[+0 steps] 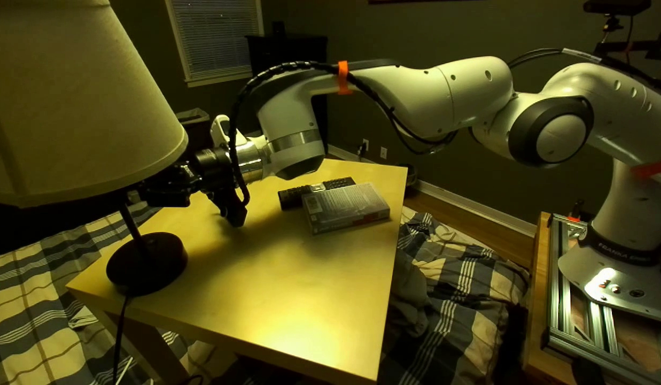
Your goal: Move the lamp to the left.
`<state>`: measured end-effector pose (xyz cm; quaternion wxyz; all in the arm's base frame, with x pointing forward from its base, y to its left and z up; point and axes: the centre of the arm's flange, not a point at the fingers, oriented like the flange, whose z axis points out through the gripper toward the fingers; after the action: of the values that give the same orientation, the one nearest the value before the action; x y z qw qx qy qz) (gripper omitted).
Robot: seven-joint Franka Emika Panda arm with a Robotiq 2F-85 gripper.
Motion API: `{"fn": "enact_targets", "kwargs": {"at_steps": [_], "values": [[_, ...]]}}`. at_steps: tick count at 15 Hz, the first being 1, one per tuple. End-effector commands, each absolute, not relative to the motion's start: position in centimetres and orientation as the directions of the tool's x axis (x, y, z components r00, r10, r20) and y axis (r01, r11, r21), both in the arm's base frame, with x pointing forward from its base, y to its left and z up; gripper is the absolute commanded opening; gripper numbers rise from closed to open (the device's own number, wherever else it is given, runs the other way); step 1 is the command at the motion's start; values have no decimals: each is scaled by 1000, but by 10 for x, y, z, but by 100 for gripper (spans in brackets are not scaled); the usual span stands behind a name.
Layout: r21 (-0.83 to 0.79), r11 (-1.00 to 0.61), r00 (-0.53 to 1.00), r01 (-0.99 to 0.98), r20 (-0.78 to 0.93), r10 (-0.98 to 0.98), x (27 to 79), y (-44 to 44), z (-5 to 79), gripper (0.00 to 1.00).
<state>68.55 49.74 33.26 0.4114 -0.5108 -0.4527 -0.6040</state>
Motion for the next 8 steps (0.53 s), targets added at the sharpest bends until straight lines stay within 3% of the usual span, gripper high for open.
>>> {"fn": "enact_targets", "kwargs": {"at_steps": [1,2,4,8], "values": [[145,-252,-154,957,988,-16,719,520,329,6],[144,-251,-151,957,988,-10,720,520,329,39],[151,-250,-155,956,988,4,722,518,329,47],[158,-262,-158,952,987,21,726,513,327,78]]}}
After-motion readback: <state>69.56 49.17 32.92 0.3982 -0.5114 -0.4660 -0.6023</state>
